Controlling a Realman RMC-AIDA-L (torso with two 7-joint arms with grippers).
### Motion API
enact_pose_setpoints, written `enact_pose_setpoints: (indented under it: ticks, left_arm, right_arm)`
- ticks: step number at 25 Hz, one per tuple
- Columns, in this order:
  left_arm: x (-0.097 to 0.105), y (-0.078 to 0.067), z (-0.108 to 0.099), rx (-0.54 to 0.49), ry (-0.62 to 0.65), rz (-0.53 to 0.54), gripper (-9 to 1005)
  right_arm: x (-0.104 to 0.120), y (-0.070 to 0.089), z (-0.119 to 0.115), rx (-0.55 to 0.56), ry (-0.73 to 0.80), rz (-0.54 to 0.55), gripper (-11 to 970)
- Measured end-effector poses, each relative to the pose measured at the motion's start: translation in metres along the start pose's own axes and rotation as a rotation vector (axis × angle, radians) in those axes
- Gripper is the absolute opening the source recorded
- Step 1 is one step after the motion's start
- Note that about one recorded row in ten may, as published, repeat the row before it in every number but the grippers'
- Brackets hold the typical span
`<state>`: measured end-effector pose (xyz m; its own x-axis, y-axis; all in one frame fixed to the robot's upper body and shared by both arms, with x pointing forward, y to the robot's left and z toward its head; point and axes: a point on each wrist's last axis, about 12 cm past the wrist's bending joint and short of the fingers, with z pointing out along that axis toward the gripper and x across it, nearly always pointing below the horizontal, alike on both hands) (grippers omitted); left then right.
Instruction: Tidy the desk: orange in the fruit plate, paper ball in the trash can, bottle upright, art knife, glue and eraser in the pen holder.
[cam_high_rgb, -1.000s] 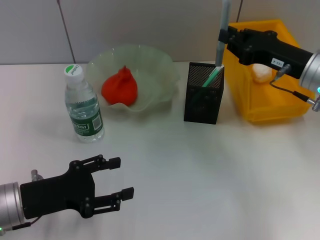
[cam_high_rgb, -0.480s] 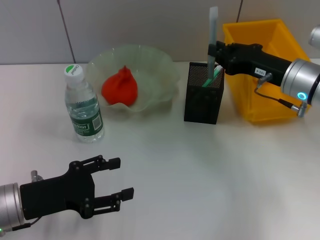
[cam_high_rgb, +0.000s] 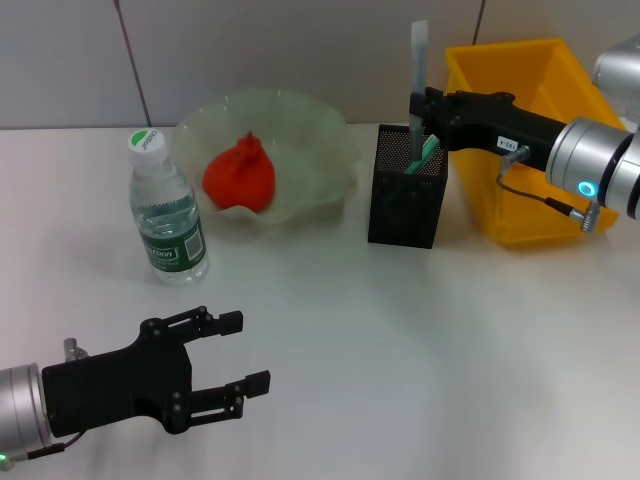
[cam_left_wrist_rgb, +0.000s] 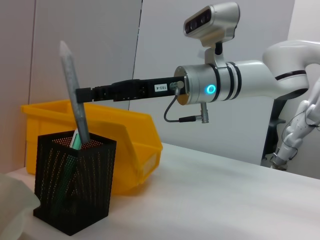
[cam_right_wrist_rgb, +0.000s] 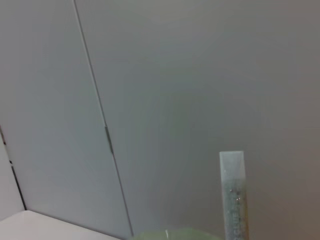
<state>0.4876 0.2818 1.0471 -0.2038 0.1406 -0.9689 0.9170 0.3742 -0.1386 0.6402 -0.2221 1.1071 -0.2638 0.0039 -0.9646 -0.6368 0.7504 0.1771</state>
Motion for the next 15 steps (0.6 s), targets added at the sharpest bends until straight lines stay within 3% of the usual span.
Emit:
enact_pose_setpoints:
  ticks: [15]
  left_arm:
    - [0.000,-0.001,0.000,0.006,-0.002,0.011,787]
  right_arm:
    - [0.000,0.005,0.015,0.007,0.031,0.008,144]
